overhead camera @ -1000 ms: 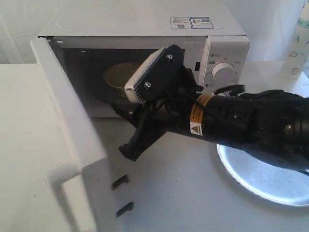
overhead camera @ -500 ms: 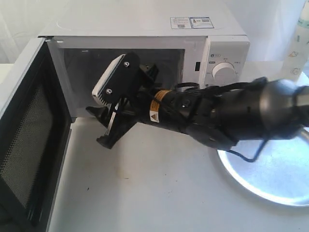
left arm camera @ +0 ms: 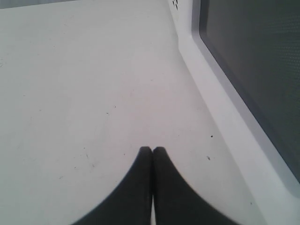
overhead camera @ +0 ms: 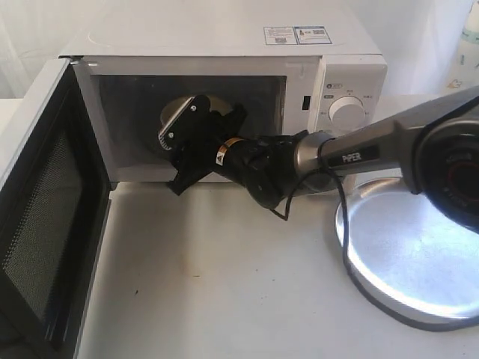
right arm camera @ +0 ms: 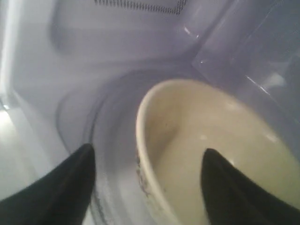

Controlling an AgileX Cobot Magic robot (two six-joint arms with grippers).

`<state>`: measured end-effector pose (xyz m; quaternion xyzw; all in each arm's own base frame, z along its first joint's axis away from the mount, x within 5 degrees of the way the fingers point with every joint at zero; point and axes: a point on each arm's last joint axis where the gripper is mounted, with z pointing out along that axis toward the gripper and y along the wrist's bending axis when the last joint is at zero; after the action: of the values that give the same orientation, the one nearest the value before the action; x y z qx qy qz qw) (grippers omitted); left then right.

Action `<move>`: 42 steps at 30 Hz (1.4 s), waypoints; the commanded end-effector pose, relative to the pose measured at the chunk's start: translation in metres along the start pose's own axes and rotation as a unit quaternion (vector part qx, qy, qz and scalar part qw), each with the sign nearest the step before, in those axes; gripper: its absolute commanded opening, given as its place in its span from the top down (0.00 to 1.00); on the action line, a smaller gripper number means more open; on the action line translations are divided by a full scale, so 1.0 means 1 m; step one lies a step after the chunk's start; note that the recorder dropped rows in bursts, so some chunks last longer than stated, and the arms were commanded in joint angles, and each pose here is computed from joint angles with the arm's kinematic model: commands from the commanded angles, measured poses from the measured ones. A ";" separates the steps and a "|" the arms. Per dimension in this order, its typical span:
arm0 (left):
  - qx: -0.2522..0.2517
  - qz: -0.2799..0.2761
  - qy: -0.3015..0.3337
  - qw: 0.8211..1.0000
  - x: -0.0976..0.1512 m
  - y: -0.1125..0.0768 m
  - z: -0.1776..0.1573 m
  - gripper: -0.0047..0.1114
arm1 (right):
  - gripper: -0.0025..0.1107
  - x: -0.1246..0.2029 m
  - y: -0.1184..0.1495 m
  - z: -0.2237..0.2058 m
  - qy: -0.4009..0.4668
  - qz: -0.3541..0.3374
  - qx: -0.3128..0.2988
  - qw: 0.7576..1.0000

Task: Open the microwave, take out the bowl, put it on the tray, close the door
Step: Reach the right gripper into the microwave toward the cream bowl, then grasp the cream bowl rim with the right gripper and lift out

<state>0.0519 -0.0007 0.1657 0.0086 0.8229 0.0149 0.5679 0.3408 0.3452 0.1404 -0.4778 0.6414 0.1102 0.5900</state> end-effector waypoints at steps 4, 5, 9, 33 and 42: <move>0.004 -0.003 -0.002 1.000 -0.001 -0.001 0.000 0.96 | 0.97 -0.005 -0.007 0.015 -0.014 -0.051 0.013 0.999; 0.004 -0.003 -0.002 1.000 -0.001 -0.001 0.000 0.96 | 0.98 -0.008 -0.007 0.014 -0.013 -0.051 0.010 0.999; 0.004 -0.003 -0.002 1.000 -0.001 -0.001 0.000 0.96 | 0.98 -0.025 -0.001 0.005 0.017 -0.065 -0.019 0.998; 0.004 -0.003 -0.002 1.000 -0.001 -0.001 0.000 0.96 | 0.98 -0.080 0.027 -0.136 0.466 -0.102 -0.181 0.860; 0.004 -0.003 -0.002 1.000 -0.001 -0.001 0.000 0.96 | 0.98 -0.026 -0.016 -0.187 0.619 -0.065 0.033 0.782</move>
<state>0.0519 -0.0007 0.1657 0.0086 0.8229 0.0149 0.5679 0.2226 0.2435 0.2203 -0.5103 0.8283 -0.2171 0.0802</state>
